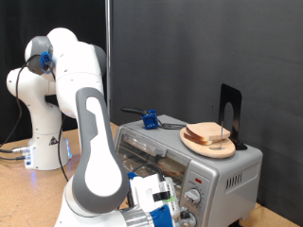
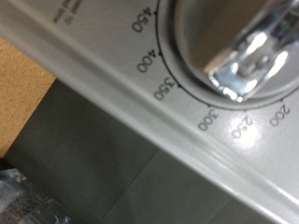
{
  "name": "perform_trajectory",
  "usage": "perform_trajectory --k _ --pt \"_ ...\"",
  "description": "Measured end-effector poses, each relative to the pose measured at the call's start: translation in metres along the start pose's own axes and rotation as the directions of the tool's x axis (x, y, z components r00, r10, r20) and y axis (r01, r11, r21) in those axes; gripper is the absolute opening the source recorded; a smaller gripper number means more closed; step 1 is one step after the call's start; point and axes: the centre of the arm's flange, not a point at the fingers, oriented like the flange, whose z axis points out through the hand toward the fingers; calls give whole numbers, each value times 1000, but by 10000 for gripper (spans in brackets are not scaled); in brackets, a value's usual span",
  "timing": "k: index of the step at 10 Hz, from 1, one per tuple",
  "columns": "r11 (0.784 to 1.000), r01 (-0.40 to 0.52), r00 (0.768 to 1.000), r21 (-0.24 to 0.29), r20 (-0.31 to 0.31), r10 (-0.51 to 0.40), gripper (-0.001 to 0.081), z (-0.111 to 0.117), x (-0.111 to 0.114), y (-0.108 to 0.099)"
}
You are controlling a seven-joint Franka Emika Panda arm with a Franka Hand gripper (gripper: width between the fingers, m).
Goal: Make a piece of toast with the oven
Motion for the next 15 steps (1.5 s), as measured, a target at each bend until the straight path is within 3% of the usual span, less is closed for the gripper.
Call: perform_trajectory --k 3,6,7,8,10,11,12,13,14,15 --pt "998 61 998 2 -8 -61 5 -4 0 1" --pt "1000 24 1000 5 -16 -24 5 -8 0 1" --pt "999 -35 999 10 -22 35 5 -8 1 2" --pt "989 -149 988 21 -36 150 5 -8 1 2" --pt "946 -324 945 27 -48 325 5 -6 3 4" --pt "913 -407 912 24 -43 407 5 -5 2 4" --pt "883 -470 882 14 -37 470 75 -4 1 5" --pt "861 -508 861 1 -29 508 277 -4 -1 7" --pt "847 -531 847 -10 -24 531 277 -5 -4 9" --pt "837 -546 838 -18 -23 546 475 -6 -7 11"
